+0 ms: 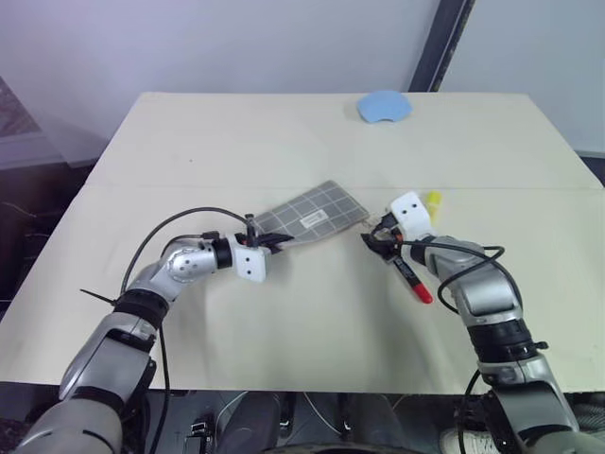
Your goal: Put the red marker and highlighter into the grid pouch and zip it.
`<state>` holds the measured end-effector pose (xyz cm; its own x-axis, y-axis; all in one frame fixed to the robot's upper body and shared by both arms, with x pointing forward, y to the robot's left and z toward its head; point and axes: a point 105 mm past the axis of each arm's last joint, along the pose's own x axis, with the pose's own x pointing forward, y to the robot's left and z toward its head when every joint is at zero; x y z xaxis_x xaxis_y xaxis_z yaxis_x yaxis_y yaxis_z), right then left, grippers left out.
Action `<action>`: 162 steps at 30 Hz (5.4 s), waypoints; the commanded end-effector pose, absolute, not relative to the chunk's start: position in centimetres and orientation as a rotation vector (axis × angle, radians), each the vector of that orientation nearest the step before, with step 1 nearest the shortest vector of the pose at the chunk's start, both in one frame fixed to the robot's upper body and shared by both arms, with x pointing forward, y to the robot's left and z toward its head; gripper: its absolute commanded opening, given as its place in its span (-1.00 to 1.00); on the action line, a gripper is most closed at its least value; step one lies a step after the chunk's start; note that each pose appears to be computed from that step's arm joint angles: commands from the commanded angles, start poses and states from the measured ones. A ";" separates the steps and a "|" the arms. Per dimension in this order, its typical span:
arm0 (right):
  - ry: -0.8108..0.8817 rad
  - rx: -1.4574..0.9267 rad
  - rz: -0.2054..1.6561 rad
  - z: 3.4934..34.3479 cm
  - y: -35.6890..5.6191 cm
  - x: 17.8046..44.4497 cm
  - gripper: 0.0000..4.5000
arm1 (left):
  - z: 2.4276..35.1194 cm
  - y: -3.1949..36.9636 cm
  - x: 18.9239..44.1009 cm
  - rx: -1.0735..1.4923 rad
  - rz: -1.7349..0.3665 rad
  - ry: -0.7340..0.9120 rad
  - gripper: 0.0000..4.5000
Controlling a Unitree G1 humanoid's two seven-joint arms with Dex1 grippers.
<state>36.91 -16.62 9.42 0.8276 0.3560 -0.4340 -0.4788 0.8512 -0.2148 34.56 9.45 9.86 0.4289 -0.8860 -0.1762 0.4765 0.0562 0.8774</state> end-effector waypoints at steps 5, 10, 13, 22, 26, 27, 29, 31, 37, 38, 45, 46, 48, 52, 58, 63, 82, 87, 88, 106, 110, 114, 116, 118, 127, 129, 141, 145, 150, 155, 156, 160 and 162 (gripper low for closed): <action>0.312 -0.354 0.522 11.2 -14.9 37.7 -0.99 | 9.3 10.0 34.8 1.090 -1.082 -0.435 -1.00; 0.219 -0.388 0.596 12.6 -13.5 37.0 -0.99 | 9.3 9.8 34.8 1.089 -1.082 -0.439 -1.00; 0.166 -0.433 0.669 13.0 -11.9 35.9 -0.99 | 9.5 9.8 34.9 1.089 -1.074 -0.441 -1.00; 0.120 -0.454 0.816 12.7 -7.8 33.5 -0.99 | 9.9 9.4 35.0 1.088 -1.076 -0.470 -1.00; 0.060 -0.401 0.953 13.7 -5.9 31.5 -0.99 | 10.0 9.6 35.2 1.103 -1.063 -0.470 -1.00; 0.044 -0.373 0.990 14.1 -5.4 31.0 -0.99 | 10.0 9.6 35.2 1.106 -1.060 -0.471 -1.00; 0.030 -0.391 1.055 14.3 -4.7 30.1 -0.99 | 10.0 9.5 35.2 1.102 -1.060 -0.474 -1.00; 0.025 -0.508 1.092 13.7 -4.4 29.9 -0.99 | 10.1 9.0 35.0 1.090 -1.074 -0.491 -1.00; 0.017 -0.531 1.139 13.9 -3.2 30.4 -0.99 | 11.1 7.8 34.9 1.075 -1.091 -0.542 -1.00; 0.010 -0.549 1.079 14.0 -3.7 31.6 -0.99 | 11.4 7.7 35.0 1.068 -1.085 -0.553 -1.00; 0.022 -0.576 0.922 14.5 -7.9 34.0 -0.99 | 11.1 8.7 34.7 1.076 -1.081 -0.548 -1.00; 0.026 -0.588 0.914 14.4 -8.5 34.0 -0.99 | 11.0 8.9 34.6 1.077 -1.081 -0.545 -1.00; 0.038 -0.604 0.918 14.2 -9.0 33.9 -0.99 | 10.9 9.0 34.6 1.079 -1.074 -0.539 -1.00; 0.026 -0.595 0.996 13.7 -7.3 32.6 -0.99 | 11.0 8.7 34.7 1.078 -1.059 -0.554 -1.00; -0.007 -0.612 1.057 14.1 -5.2 32.3 -0.99 | 11.4 8.3 34.6 1.057 -1.065 -0.581 -1.00; -0.080 -0.527 1.121 15.6 -3.1 31.5 -0.99 | 11.3 8.2 34.9 1.076 -1.065 -0.576 -1.00; -0.039 -0.603 1.165 13.2 -5.0 30.1 -0.99 | 12.5 6.8 35.7 1.064 -1.047 -0.628 -1.00; -0.084 -0.505 1.233 13.9 -3.7 29.1 -0.99 | 12.6 6.3 36.0 1.050 -1.040 -0.621 -1.00; -0.085 -0.497 1.214 14.1 -3.8 29.4 -0.99 | 12.7 6.2 36.1 1.047 -1.041 -0.622 -1.00; -0.028 -0.309 0.646 15.0 -14.6 28.3 0.97 | 11.8 7.6 35.4 1.054 -1.037 -0.610 -1.00; 0.032 -0.325 0.273 14.9 -19.9 30.2 0.97 | 11.7 7.6 35.3 1.027 -1.031 -0.599 -1.00; 0.046 -0.289 0.056 15.0 -21.4 33.0 0.97 | 11.2 7.1 35.1 1.023 -1.062 -0.590 -1.00; 0.082 -0.219 -0.013 14.3 -21.6 34.5 0.97 | 11.2 6.7 35.1 1.023 -1.073 -0.593 -1.00; 0.131 -0.249 -0.057 13.4 -22.1 35.9 0.97 | 11.4 6.3 35.2 1.011 -1.071 -0.600 -1.00; 0.229 -0.281 -0.194 11.7 -24.9 37.7 0.97 | 11.6 6.6 35.2 1.026 -1.067 -0.603 -1.00; 0.252 -0.236 -0.192 10.8 -24.6 37.2 0.97 | 11.7 6.9 35.4 1.020 -1.052 -0.595 -1.00; 0.288 0.022 -0.176 10.2 -24.9 36.8 -0.61 | 12.5 6.8 35.5 0.964 -1.027 -0.601 -1.00; 0.051 -0.168 0.152 15.4 -22.1 35.7 -0.61 | 14.4 7.4 36.7 0.792 -0.959 -0.581 -1.00; 0.008 -0.347 0.515 16.7 -19.2 31.7 -0.61 | 15.1 7.7 36.5 0.708 -0.999 -0.572 -1.00; 0.043 -0.468 0.638 16.1 -18.8 29.9 -0.61 | 15.7 7.5 36.1 0.656 -1.035 -0.587 -1.00; 0.049 -0.458 0.642 16.0 -18.6 30.0 -0.61 | 15.7 7.4 36.0 0.658 -1.043 -0.590 -1.00; 0.033 -0.463 0.631 15.9 -18.0 30.6 -0.61 | 15.6 7.2 36.0 0.659 -1.055 -0.591 -1.00; 0.031 -0.487 0.631 15.9 -17.9 30.8 -0.61 | 15.6 7.1 35.8 0.666 -1.065 -0.597 -1.00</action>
<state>30.57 -18.20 14.49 0.8033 0.5537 -0.2194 -0.5933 0.7115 -0.3764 35.99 7.03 14.28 0.3799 -0.9223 0.0715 0.6179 0.3105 0.7224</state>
